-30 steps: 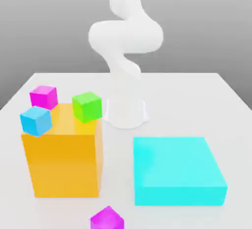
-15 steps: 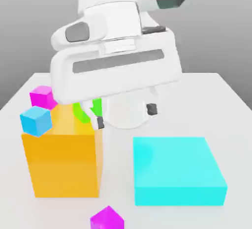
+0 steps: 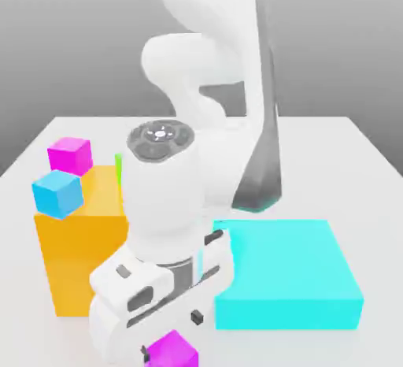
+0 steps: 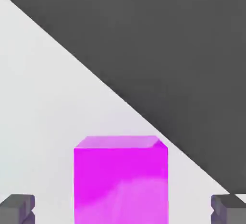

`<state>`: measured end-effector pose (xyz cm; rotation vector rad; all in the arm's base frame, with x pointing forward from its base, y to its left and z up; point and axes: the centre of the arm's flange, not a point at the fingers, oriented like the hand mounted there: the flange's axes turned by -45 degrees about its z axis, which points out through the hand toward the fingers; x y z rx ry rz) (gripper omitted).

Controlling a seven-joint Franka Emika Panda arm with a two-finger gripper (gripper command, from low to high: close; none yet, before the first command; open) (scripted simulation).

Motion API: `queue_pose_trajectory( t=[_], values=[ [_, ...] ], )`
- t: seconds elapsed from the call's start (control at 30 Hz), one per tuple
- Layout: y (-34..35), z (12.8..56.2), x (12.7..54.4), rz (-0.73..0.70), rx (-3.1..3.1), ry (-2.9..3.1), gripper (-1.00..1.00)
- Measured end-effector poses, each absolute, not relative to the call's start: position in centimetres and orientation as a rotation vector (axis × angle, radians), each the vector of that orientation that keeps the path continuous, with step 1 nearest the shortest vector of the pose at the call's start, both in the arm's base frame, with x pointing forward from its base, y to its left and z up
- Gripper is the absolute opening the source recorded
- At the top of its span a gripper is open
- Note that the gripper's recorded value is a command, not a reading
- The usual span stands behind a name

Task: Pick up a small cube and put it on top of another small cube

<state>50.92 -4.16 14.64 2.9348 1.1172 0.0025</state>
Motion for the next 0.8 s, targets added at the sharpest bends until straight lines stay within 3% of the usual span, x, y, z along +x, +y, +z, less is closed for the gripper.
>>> queue_pose_trajectory(
  t=[0.03, 0.27, 0.8],
  values=[
    [-4.2, 13.8, 50.9, 0.001, 2.935, 1.117, -1.0],
    [-4.2, 13.9, 50.8, -0.001, 2.936, 1.118, -1.0],
    [-7.5, 30.8, 46.7, 0.065, 3.231, 0.734, -1.0]
  ],
)
